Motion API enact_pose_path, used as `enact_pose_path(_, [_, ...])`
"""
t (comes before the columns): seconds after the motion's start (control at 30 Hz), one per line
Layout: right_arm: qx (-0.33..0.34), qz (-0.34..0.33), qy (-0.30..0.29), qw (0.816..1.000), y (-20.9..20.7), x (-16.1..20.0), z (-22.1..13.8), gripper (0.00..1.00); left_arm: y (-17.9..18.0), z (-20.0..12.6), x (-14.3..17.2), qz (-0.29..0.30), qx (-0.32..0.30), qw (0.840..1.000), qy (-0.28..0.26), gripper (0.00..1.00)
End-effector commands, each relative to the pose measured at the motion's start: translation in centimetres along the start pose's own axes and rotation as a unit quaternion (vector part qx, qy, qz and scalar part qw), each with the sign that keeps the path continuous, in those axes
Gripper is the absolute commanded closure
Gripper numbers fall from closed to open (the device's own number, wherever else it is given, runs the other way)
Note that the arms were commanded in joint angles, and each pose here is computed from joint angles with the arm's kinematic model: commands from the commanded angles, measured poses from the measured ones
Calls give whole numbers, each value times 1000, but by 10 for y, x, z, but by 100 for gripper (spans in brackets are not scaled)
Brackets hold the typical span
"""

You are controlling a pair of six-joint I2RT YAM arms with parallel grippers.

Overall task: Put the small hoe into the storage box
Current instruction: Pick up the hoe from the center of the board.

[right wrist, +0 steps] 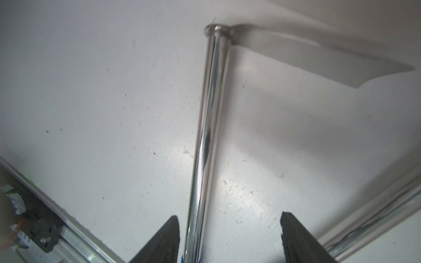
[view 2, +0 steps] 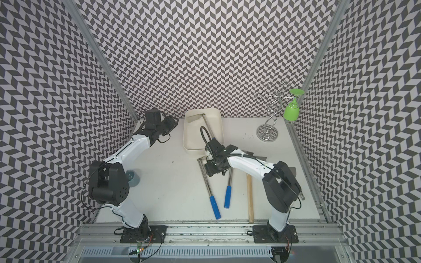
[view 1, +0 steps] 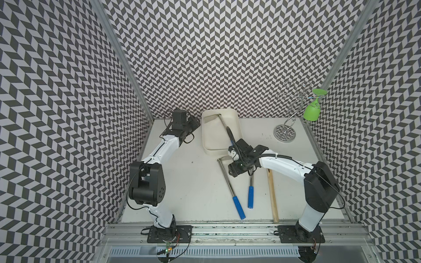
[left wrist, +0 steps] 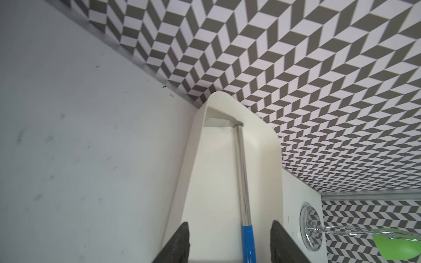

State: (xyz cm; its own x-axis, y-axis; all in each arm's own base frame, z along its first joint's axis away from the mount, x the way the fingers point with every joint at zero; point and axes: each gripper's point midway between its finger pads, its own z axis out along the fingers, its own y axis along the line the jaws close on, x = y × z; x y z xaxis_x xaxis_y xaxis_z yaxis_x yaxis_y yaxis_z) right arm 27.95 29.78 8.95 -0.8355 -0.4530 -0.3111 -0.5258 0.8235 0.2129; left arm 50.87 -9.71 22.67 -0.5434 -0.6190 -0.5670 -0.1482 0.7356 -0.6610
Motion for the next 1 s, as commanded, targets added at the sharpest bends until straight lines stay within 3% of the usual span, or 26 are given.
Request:
enact_pose_path(0.0, [16,-14,-7,1000,1,-2,2,33,-5,-31,-19,14,18,999,-32,43])
enact_pose_path(0.33, [17,-43,15,999,24,0,34,36,43,-47,-4,-1,-16,1000,-18,43])
enact_pose_path(0.97, [59,-48,34,997,19,-11,76,47,57,-44,4,-5,-25,1000,-5,43])
